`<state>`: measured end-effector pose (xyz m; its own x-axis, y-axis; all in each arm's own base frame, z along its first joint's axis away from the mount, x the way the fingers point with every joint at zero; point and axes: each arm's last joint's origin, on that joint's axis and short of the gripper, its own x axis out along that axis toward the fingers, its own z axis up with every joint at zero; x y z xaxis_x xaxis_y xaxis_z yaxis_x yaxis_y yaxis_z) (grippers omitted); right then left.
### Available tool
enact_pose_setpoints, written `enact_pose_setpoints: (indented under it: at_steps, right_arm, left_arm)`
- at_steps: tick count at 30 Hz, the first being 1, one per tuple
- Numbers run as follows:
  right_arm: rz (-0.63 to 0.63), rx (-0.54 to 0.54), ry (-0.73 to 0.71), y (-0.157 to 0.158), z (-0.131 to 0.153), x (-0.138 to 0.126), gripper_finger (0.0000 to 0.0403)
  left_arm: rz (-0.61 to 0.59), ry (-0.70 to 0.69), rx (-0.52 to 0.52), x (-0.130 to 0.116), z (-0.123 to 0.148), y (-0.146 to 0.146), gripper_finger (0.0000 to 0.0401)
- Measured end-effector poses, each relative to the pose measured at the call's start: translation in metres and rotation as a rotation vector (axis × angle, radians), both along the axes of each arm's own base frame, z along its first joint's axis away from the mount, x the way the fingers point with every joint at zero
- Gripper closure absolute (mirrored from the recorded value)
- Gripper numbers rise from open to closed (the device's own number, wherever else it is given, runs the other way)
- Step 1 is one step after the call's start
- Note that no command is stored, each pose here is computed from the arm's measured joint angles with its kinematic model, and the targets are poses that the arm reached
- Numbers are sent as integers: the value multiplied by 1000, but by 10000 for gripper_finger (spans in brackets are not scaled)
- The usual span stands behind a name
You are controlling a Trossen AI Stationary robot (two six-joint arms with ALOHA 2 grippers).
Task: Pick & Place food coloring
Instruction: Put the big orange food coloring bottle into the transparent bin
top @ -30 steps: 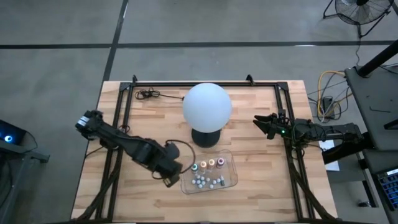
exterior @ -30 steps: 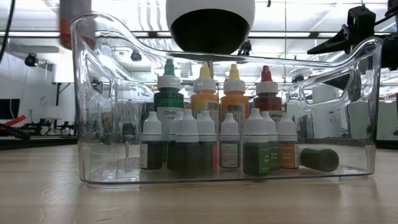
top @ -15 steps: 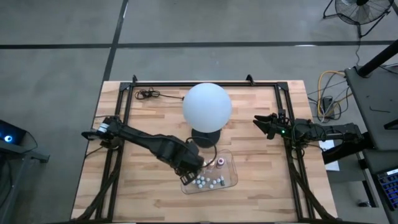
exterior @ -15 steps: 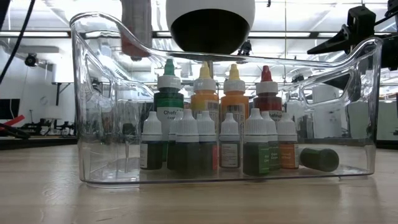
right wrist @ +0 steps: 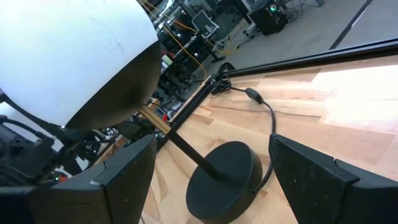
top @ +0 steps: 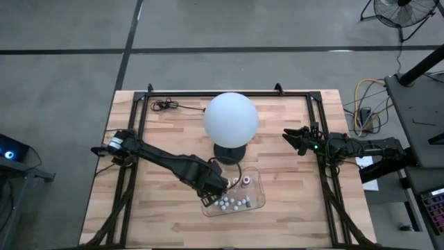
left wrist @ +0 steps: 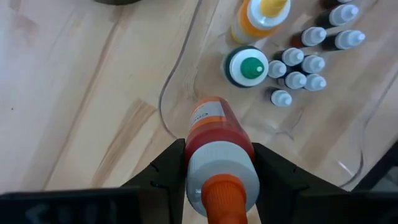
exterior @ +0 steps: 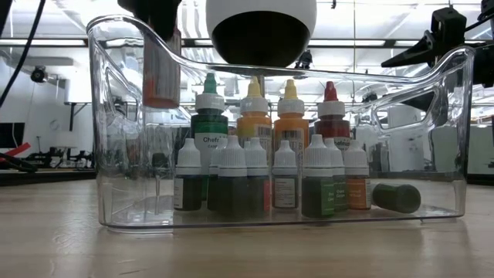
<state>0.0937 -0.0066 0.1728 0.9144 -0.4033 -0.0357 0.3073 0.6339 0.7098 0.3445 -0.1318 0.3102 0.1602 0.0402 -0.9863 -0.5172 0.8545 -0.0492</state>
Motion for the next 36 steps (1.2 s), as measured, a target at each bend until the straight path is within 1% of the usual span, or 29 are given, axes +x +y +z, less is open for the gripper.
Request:
enact_pose_setpoints:
  at_steps: [8,14,17,27,36]
  right_arm:
    - [0,0,0,0,0,0,101]
    - [0,0,0,0,0,0,101]
    - [0,0,0,0,0,0,101]
    - [0,0,0,0,0,0,101]
    - [0,0,0,0,0,0,101]
  left_arm:
    - [-6,8,5,3,-25,-2,283]
    - [-19,-19,-15,6,-46,-5,284]
    - [-18,-3,-9,5,-54,-4,284]
    - [-45,27,-14,10,-77,-7,284]
    - [-64,27,-16,14,-86,-11,284]
